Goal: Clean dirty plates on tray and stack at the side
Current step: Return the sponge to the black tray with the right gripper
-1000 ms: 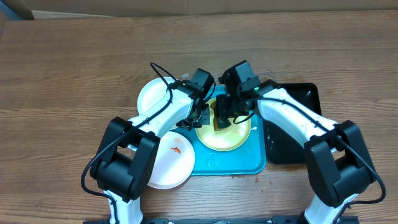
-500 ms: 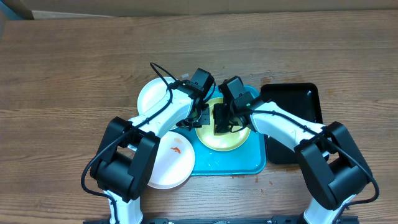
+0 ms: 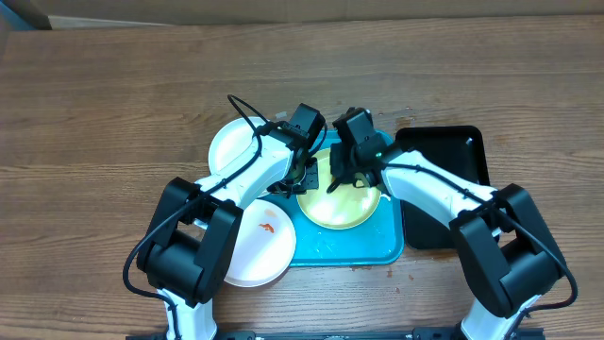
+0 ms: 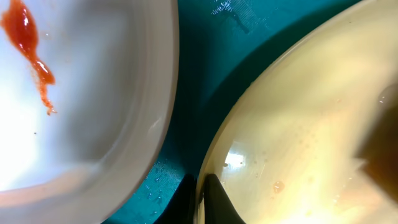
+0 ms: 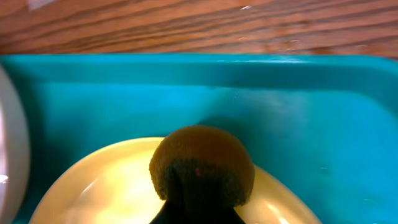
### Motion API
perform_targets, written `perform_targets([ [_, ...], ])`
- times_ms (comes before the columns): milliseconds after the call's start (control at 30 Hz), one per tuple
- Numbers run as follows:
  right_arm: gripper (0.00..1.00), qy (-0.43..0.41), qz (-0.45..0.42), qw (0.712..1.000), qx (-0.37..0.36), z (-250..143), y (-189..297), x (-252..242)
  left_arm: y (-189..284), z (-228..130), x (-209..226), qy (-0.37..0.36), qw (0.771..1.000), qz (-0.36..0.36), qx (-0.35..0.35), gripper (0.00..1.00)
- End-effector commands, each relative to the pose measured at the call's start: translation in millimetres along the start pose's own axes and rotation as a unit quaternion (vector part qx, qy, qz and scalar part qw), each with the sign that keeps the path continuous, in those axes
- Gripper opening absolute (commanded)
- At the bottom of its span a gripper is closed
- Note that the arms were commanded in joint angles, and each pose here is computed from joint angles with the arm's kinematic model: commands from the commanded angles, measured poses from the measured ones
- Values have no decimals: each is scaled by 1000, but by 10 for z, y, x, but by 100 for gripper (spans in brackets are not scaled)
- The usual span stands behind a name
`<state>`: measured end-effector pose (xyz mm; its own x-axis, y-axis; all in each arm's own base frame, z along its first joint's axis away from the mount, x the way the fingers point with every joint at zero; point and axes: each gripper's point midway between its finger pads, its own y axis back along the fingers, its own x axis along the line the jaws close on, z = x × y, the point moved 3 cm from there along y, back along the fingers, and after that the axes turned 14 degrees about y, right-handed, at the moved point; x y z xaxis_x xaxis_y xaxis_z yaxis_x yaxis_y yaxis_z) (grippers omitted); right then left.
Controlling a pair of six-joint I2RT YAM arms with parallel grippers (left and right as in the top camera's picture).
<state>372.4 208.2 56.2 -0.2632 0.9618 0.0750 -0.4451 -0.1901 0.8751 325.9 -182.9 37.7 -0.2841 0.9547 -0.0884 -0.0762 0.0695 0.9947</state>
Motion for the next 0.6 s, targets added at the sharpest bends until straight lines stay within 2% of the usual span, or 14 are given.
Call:
perform_targets([
  [0, 4, -17, 7, 999, -32, 316, 236, -45, -90, -15, 91, 4, 1000, 22, 4, 5],
  [67, 4, -23, 15, 999, -34, 367, 374, -75, -90, -15, 91, 4, 1000, 22, 5, 5],
  [233, 4, -68, -13, 997, -24, 350, 843, -531, -90, -14, 90, 4, 1000, 22, 4, 7],
  [367, 4, -108, -49, 992, 29, 116, 962, -981, -90, -14, 89, 4, 1000, 22, 4, 12],
  [567, 4, -157, -89, 979, 96, -348, 881, -1488, -91, -7, 81, 4, 1000, 20, 3, 15],
])
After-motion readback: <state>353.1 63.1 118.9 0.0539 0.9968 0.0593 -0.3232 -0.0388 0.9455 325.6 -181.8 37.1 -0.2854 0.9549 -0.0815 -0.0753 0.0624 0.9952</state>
